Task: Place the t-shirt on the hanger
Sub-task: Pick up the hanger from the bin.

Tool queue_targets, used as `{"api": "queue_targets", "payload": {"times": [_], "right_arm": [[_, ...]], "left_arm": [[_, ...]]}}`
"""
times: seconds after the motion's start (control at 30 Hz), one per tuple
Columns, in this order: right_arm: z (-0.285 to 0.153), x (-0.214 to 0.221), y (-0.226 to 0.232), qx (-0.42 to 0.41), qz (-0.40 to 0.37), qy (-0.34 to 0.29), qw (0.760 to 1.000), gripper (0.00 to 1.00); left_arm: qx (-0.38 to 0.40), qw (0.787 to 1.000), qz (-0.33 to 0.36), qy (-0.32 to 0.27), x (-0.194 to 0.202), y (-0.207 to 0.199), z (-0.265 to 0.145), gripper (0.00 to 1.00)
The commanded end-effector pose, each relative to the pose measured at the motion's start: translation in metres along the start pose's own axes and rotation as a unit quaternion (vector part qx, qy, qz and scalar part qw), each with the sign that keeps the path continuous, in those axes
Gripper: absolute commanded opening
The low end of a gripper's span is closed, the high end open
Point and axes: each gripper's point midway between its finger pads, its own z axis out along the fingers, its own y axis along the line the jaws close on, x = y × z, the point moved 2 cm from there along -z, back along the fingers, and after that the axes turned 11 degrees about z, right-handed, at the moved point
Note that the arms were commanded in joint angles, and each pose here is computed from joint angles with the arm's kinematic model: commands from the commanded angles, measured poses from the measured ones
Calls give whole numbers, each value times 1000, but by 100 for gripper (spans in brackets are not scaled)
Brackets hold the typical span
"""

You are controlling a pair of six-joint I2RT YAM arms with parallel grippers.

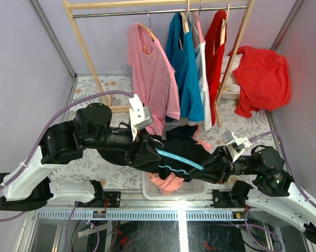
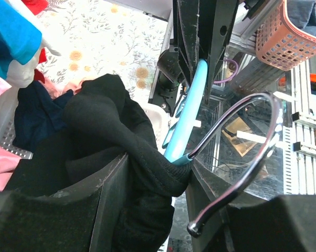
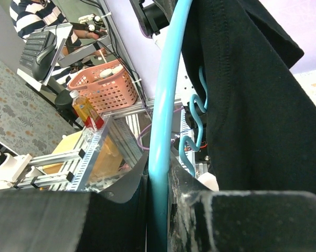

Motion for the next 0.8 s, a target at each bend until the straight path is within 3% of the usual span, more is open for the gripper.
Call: {"api": "queue_targets", "payload": {"times": [0.0,0.2,0.43,0.77], "right_arm": [[6,-49,8,12,-55,-85,995,10],[1,-51,-10,81,-39,-86,992,36],[2,-55,-24,134,-27,-69,988,56],[-29,-67,-37,249,-26,-83,965,63]], "left_arm": [[2,1000,4,-21,-10,0,6,0],[-61,997,-11,-37,-15,13,-9,0],[-95,994,-26,-51,-12,20,-15,0],[-167,983,-44,-66,-15,36,-35,0]]}}
